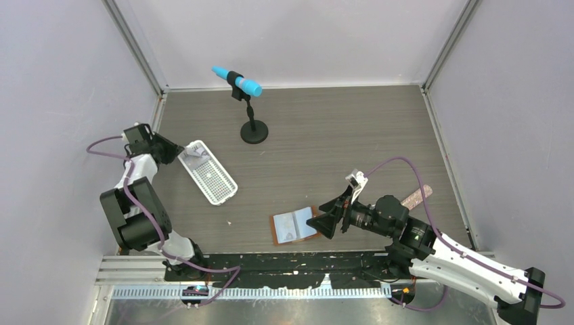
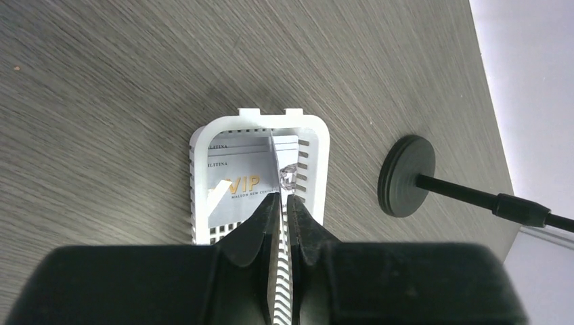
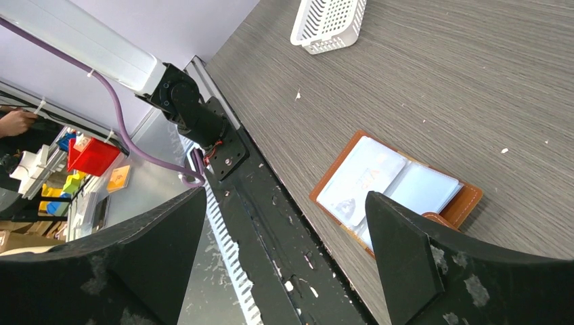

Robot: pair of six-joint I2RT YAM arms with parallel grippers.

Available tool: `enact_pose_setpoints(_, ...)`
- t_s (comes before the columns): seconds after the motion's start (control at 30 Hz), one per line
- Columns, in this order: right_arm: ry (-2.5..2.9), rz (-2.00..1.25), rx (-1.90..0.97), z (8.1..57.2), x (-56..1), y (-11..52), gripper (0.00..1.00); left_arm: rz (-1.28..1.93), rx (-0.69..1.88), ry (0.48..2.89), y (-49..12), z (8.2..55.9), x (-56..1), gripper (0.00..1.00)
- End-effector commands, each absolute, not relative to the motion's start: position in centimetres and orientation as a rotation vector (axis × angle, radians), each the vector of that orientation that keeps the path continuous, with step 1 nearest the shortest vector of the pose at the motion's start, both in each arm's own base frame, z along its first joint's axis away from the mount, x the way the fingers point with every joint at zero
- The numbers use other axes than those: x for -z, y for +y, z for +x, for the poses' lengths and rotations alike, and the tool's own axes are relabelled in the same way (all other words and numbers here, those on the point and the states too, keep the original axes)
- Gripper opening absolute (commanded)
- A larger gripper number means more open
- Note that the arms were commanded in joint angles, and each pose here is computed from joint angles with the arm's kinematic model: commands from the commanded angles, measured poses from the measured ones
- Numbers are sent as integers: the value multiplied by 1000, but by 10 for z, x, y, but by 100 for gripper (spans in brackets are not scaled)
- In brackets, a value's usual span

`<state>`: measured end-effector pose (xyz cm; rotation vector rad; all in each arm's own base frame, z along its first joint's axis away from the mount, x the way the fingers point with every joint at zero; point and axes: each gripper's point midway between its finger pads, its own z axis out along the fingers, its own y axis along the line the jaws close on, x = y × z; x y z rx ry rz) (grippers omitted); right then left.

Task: Take the credit cards out of the card holder
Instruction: Place the credit card in the storage box.

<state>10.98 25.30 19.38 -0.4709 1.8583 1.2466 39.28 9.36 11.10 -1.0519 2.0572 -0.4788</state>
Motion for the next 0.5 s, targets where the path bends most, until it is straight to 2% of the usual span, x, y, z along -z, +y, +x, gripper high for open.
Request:
enact_pose_setpoints(0.0,1758,-458,-1263,115,-221,254,95,-1027,465,2074,100,399,-112,11)
enact_pose_setpoints(0.27,1748,-451,-1260,114,-224,252,95,-1036,449,2107,102,400,-104,14)
enact_pose_setpoints(0.47,1747,-449,-1259,114,-224,250,95,-1036,431,2131,106,401,-101,19)
